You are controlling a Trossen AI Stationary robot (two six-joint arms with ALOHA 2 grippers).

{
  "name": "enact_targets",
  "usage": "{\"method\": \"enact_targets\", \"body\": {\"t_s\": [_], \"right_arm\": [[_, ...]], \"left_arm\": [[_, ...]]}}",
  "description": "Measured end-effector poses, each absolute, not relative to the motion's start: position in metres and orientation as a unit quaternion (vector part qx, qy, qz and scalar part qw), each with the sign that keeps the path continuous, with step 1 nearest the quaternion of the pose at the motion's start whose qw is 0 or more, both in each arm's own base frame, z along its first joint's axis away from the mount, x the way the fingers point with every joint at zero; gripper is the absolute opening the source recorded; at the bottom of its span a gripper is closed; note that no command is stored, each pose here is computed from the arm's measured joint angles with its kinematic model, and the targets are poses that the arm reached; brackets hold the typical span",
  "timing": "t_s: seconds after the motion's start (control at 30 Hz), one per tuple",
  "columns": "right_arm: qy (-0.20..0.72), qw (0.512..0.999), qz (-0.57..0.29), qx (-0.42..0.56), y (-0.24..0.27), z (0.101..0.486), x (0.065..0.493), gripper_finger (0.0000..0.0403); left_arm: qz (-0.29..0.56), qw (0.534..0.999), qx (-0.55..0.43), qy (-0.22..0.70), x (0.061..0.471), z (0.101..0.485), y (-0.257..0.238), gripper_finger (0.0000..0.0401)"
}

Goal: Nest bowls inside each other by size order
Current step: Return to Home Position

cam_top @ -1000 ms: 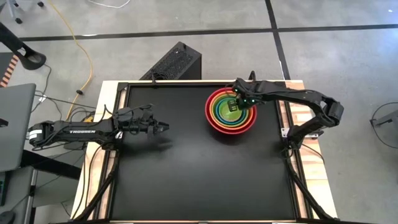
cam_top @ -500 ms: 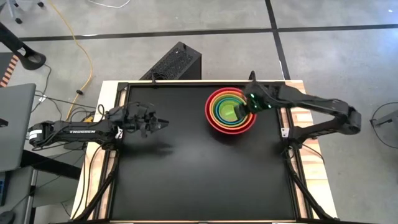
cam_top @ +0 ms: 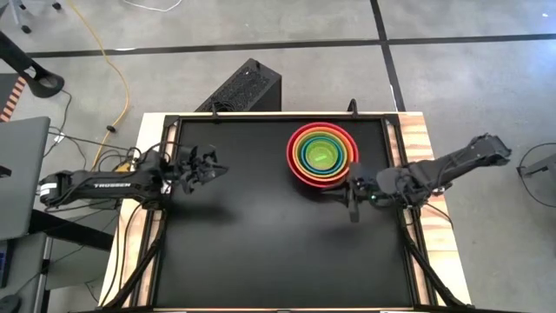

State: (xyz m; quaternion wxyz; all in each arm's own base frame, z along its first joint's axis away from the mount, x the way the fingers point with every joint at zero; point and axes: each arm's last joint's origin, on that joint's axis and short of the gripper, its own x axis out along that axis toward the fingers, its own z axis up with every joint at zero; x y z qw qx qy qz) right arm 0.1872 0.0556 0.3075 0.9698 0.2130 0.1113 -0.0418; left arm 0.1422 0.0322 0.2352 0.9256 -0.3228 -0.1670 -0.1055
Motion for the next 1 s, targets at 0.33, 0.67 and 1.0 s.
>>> {"method": "enact_targets", "body": {"t_s": [0.33,0.67,1.0], "right_arm": [[0.073,0.973,-0.031,0.215,0.024,0.256,0.182,0.0011],[0.037,0.982,-0.003,0.186,-0.014,0.231,0.162,0.0007],[0.023,0.976,0.009,0.217,-0.026,0.205,0.135,0.0006]], "left_arm": [[-0.01,0.959,-0.272,-0.08,0.13,0.219,0.03,0.0],[0.07,0.968,-0.229,-0.073,0.124,0.214,0.033,0.0],[0.089,0.958,-0.26,-0.088,0.11,0.181,0.03,0.0]]}}
